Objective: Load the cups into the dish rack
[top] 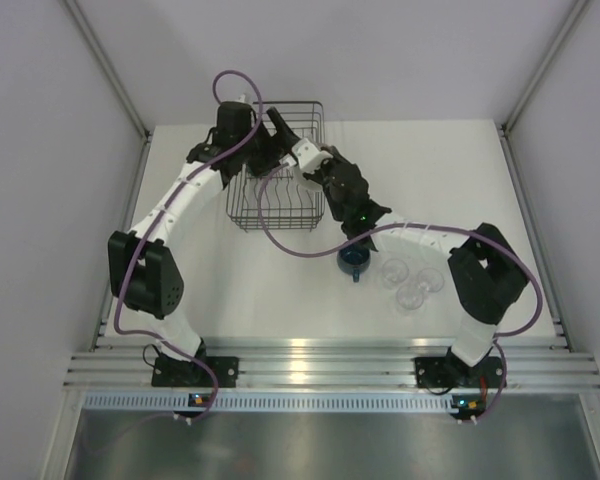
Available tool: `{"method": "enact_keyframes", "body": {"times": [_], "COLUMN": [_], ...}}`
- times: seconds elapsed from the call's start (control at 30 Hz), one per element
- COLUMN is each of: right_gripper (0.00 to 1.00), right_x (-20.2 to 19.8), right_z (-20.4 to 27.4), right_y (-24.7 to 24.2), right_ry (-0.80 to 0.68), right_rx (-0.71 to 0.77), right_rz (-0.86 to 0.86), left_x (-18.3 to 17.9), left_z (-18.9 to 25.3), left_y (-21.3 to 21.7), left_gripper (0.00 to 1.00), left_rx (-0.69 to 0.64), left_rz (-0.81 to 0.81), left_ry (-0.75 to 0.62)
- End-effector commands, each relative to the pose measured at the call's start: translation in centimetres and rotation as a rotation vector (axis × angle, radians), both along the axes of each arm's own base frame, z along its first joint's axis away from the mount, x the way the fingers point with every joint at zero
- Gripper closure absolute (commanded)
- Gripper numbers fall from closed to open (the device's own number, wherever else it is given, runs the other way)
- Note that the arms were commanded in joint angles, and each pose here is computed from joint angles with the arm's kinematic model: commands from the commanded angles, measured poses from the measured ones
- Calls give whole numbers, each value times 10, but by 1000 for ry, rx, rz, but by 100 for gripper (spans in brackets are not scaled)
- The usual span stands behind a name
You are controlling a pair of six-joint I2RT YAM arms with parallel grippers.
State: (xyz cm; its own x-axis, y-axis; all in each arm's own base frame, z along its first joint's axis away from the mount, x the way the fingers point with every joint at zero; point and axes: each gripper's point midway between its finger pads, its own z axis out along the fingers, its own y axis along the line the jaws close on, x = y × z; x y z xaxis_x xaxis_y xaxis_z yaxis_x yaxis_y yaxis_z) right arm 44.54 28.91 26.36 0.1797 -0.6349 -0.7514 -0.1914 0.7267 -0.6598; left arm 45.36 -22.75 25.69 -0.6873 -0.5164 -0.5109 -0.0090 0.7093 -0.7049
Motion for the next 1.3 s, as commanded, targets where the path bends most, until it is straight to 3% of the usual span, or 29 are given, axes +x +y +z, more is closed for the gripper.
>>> {"method": "enact_keyframes", "body": {"times": [0.0, 0.23, 0.4, 0.63, 0.67, 0.73, 1.13, 1.27], "right_gripper": [100, 100, 100, 100, 100, 100, 100, 100], "right_x": [7, 13, 15, 12, 11, 9, -4, -12], "right_z": [82, 83, 85, 82, 84, 84, 91, 94], "right_y": [-2, 2, 1, -1, -2, -4, -8, 1], "right_ry": [-196, -206, -212, -205, -208, -208, -204, -203], "right_rx": [180, 186, 197, 205, 208, 214, 254, 266], "right_rz": [-19, -29, -40, -45, -44, -44, -13, 14], "left_x": [-3, 0, 4, 9, 9, 12, 23, 25], "left_z": [23, 38, 42, 42, 41, 38, 24, 21], "left_y": [-3, -18, -17, -14, -14, -15, -32, -38], "left_gripper": [5, 5, 12, 33, 42, 47, 57, 48], "left_rx": [-31, -50, -55, -66, -66, -70, -25, 6], "left_rz": [50, 131, 200, 247, 249, 252, 243, 247], "left_ry": [-42, -76, -91, -109, -108, -107, -116, -131]}}
